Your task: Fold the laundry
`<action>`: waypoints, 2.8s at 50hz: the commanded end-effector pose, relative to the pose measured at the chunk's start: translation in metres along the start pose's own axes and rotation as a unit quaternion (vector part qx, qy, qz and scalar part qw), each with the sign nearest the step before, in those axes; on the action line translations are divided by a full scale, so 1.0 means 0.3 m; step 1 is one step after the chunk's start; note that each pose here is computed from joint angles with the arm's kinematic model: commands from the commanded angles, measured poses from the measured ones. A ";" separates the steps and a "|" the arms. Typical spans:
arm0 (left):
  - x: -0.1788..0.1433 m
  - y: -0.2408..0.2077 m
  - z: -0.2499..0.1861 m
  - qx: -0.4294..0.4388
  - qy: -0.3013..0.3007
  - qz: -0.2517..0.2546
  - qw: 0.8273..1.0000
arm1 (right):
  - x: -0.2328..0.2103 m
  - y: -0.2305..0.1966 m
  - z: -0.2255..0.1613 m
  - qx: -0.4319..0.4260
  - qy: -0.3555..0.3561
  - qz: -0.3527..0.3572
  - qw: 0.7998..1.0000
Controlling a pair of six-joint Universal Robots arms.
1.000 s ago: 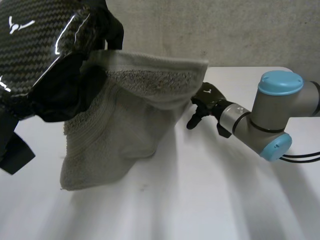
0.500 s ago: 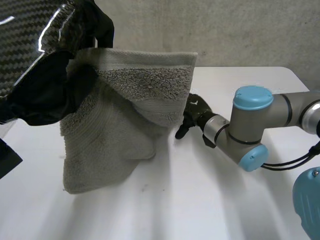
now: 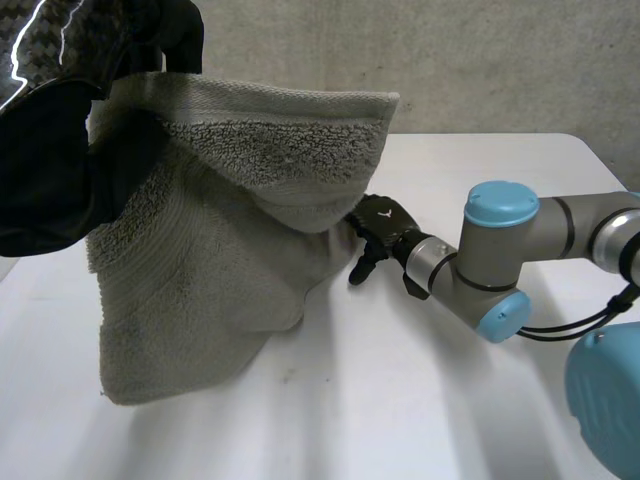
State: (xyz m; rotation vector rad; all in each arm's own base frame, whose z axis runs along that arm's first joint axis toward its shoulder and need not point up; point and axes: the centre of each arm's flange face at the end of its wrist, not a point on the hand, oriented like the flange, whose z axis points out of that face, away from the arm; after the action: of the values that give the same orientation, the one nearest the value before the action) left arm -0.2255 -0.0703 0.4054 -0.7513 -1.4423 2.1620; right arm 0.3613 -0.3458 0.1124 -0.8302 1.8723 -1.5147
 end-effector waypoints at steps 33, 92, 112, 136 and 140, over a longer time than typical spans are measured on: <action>-0.362 0.463 0.259 -0.145 -0.138 -0.052 0.978 | 0.075 -0.636 -0.583 0.044 0.130 -0.250 0.958; -0.469 1.125 0.476 -0.175 -0.151 -0.140 0.963 | 0.102 -0.087 -0.332 -0.019 0.129 -0.390 0.912; -0.450 1.012 0.307 -0.249 -0.130 0.047 0.959 | 0.046 -0.072 -0.445 -0.086 0.112 -0.366 0.920; -0.097 0.900 0.257 -0.222 0.020 0.134 0.966 | 0.140 -0.258 -0.546 -0.044 0.184 -0.163 0.968; -0.066 0.945 0.253 -0.234 0.049 0.186 0.953 | 0.148 -0.262 -0.548 -0.042 0.188 -0.164 0.967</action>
State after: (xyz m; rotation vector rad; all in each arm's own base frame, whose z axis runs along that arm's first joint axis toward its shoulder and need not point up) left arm -0.2635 -0.2441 0.1918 -1.1069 -1.9378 2.0117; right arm 0.2183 -0.2878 0.2154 -0.9850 2.1584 -1.8956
